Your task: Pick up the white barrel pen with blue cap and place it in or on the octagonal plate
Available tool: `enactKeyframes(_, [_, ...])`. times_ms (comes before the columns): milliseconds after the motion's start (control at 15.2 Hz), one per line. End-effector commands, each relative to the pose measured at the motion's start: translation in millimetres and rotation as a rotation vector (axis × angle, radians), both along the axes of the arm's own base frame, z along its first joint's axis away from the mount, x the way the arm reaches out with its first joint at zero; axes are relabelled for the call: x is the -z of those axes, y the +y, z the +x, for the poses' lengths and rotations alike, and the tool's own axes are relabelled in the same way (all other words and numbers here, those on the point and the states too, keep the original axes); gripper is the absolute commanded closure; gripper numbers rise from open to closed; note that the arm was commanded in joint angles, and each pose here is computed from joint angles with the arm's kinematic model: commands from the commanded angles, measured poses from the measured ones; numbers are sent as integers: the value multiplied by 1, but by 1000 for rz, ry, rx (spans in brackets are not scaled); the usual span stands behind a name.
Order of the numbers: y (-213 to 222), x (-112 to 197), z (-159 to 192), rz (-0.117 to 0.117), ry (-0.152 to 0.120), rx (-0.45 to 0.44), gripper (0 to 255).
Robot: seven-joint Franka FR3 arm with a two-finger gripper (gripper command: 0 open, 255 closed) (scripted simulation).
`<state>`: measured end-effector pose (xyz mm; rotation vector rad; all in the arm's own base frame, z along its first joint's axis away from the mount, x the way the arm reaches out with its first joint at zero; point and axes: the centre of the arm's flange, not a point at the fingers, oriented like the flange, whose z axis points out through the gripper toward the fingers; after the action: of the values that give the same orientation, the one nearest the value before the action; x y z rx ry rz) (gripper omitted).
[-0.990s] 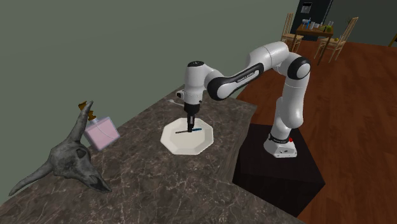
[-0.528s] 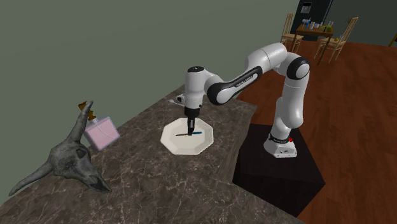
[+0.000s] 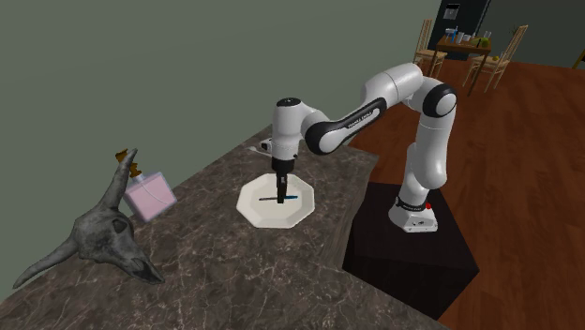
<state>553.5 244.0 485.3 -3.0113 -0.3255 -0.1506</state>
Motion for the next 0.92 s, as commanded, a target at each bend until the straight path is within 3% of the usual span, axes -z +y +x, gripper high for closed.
enactKeyframes(0, [0, 0, 0, 0, 0, 0, 0])
enactKeyframes(66, [0, 0, 0, 0, 0, 0, 0])
enactKeyframes(330, [-6, -49, -4, 0, 0, 0, 0])
enactKeyframes(858, [-6, -49, -4, 0, 0, 0, 0])
